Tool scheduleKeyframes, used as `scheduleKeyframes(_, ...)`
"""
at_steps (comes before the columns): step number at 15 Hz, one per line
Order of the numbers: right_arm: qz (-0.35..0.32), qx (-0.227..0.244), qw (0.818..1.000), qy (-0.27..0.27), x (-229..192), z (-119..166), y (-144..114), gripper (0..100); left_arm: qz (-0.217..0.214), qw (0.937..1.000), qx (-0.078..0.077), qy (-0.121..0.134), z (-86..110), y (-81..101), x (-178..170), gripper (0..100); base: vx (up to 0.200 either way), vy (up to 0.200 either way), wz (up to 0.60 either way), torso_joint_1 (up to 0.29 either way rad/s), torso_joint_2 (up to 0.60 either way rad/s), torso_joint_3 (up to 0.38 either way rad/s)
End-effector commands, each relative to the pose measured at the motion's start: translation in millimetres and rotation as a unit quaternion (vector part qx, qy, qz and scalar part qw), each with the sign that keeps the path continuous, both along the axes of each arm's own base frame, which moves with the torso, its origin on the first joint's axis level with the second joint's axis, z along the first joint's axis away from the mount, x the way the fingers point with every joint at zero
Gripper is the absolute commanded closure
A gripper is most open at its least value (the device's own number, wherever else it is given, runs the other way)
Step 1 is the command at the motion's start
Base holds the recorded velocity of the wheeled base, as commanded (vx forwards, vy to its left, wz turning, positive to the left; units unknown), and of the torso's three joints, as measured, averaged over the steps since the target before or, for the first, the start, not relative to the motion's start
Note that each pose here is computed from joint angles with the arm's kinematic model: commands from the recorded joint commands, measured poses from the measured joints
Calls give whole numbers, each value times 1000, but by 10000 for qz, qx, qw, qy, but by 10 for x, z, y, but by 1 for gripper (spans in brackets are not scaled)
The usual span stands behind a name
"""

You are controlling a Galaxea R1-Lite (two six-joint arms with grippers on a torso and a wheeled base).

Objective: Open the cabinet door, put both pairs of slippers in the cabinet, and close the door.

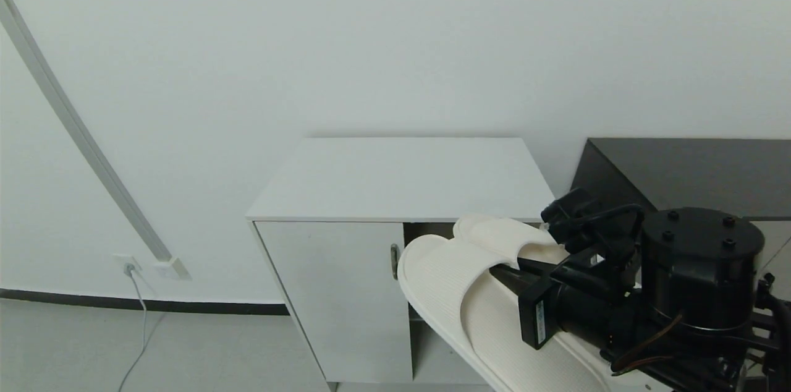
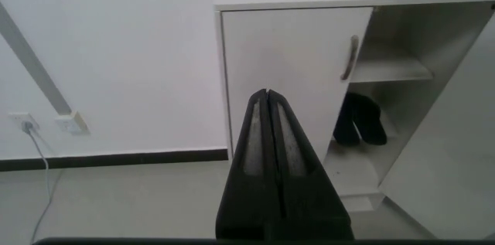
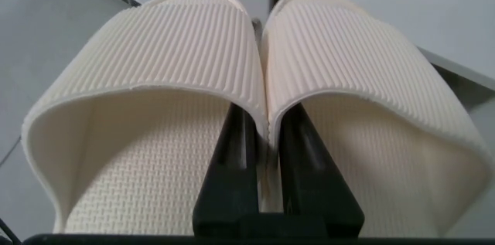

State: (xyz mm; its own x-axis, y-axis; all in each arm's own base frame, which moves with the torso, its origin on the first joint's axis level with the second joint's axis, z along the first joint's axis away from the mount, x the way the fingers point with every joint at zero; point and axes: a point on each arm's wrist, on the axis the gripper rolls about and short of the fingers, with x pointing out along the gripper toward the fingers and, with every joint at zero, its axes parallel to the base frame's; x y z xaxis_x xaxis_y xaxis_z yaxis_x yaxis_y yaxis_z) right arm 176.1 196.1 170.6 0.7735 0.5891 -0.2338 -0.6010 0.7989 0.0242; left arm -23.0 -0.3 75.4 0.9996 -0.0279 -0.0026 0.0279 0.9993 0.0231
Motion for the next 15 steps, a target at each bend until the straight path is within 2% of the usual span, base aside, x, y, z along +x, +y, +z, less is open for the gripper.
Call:
scheduleKeyframes(1, -8, 7, 10000, -5, 2, 1, -4, 100, 1, 10000, -1, 10, -1, 0, 1, 100, 0, 0, 0, 0, 0, 0)
scheduleKeyframes(15, -163, -84, 9998, -26, 32, -94, 15, 100, 1, 10000, -1, 10, -1, 0, 1, 100, 0, 0, 0, 0, 0, 0)
